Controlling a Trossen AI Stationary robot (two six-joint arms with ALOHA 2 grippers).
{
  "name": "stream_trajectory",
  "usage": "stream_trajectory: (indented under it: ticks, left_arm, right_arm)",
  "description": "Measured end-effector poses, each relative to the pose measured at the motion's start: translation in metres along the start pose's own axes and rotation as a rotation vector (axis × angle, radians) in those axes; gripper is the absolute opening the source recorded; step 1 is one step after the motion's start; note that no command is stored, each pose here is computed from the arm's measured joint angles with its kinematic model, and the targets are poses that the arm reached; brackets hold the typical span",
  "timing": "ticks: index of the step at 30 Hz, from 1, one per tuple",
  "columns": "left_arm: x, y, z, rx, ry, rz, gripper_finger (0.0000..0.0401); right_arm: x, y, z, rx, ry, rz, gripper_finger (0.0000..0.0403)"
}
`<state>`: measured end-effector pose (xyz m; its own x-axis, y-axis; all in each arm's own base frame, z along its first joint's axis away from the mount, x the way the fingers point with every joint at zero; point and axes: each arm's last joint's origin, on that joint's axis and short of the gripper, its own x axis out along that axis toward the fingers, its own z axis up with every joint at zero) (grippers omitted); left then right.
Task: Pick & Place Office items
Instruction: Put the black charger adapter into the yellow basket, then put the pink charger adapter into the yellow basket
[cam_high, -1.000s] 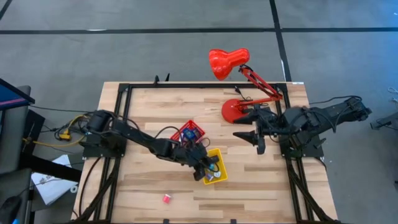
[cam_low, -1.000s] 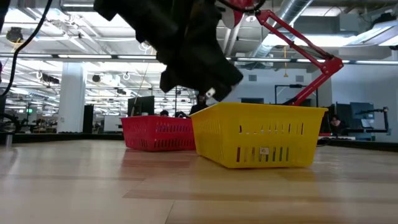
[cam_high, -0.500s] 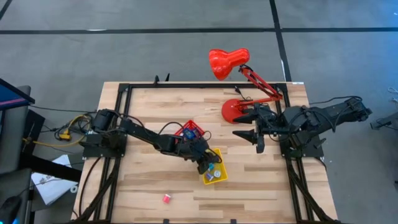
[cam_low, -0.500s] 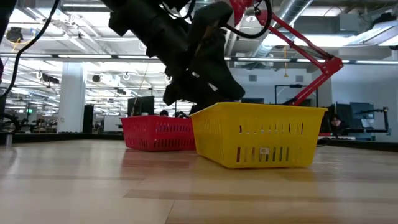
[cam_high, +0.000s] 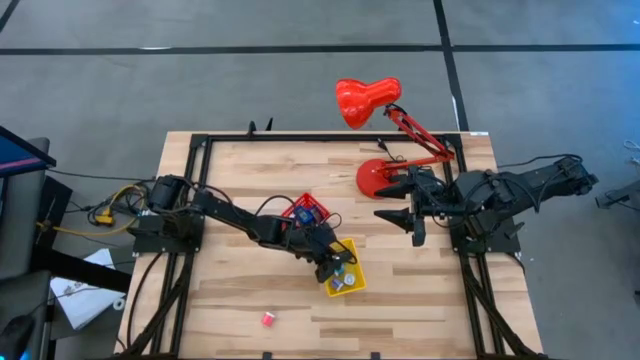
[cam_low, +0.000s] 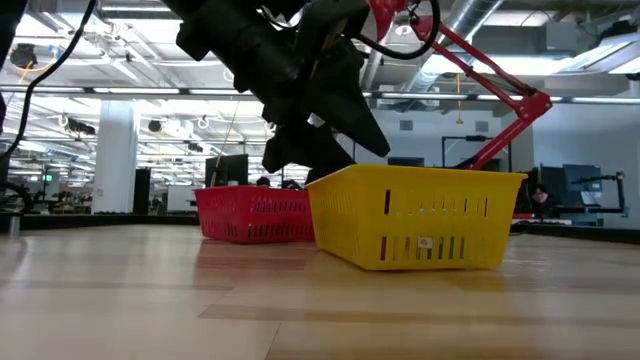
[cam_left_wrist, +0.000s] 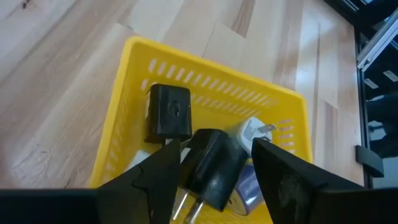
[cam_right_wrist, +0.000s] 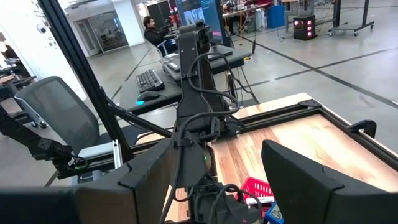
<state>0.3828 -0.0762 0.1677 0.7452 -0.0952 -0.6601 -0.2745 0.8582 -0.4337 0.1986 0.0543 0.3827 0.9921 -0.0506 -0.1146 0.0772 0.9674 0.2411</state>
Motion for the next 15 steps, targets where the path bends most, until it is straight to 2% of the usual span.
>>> stream_trajectory:
  ticks: [8,11,15]
  left_arm:
    - [-0.011,-0.006,0.005,0.002,0.019,-0.066,0.0238]
    - [-0.035,-0.012,0.014,0.002,-0.003,-0.075,0.0249]
    - [-0.083,-0.019,0.025,0.008,-0.029,-0.054,0.0253]
  right_arm:
    - [0.000,0.000,0.000,0.000,0.000,0.000,0.0240]
    - [0.000,0.000,0.000,0.000,-0.001,0.000,0.0240]
    - [0.000,0.000,0.000,0.000,0.000,0.000,0.0240]
